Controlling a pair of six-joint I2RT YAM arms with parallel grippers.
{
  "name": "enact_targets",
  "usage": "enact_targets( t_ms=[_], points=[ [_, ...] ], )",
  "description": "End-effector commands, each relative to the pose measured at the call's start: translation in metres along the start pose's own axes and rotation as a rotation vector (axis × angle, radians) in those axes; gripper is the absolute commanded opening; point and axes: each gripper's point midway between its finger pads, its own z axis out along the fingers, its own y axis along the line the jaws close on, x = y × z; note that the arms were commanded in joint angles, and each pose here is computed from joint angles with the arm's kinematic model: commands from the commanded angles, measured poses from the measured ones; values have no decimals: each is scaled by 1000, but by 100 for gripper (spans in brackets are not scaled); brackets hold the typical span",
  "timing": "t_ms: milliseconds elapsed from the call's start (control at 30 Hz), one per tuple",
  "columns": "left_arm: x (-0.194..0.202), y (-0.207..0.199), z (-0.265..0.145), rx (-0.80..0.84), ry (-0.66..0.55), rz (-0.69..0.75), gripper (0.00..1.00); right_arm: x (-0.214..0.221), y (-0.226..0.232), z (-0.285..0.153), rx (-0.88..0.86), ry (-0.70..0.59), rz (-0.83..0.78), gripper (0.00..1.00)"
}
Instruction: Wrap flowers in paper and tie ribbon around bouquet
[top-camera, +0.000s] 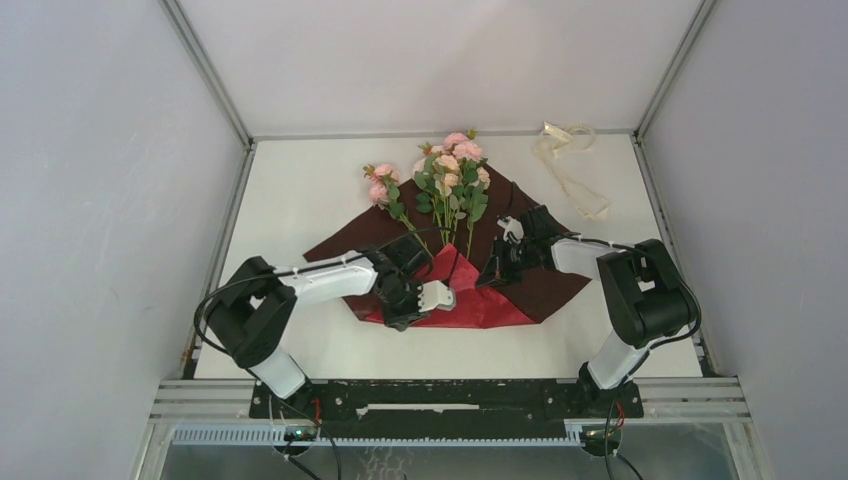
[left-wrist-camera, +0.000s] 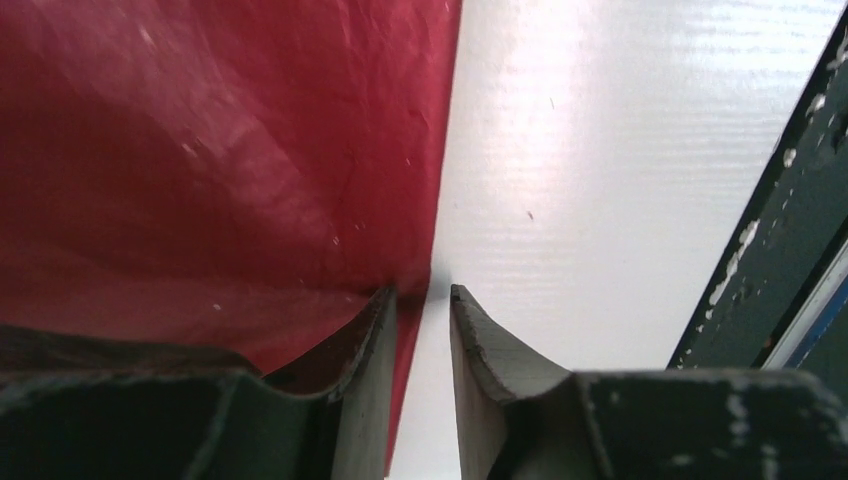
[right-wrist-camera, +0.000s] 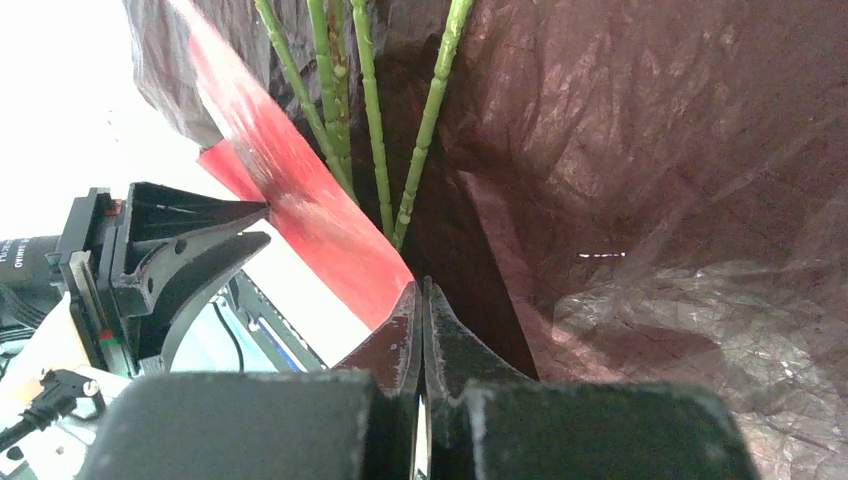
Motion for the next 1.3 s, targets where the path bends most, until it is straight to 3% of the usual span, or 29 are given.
enact_targets(
  t_ms=[0,300,500,700,833,967,1133,1267],
  points=[
    [65,-25,3,70,184,-34,31,-7,2,-7,1,-34,-50,0],
    [96,-27,-8,125,160,-170,21,0,-4,-4,14,-5,-42,0],
    [97,-30,-28,117,142,-116,17,-1,-2,-5,15,-10,-49,0],
    [40,-18,-54,119,-21,-96,15,0,-1,-4,15,-5,-50,0],
    [11,26,-49,-10,-70,-141,14,0,0,-3,11,-6,-48,0],
    [21,46,-31,-42,19,-177,13,1,0,-4,15,-3,-44,0],
    [55,33,-17,-4,125,-152,13,1,-1,-8,24,-8,-52,0],
    [66,13,-14,60,143,-170,13,1,-1,-11,29,-8,-44,0]
  ],
)
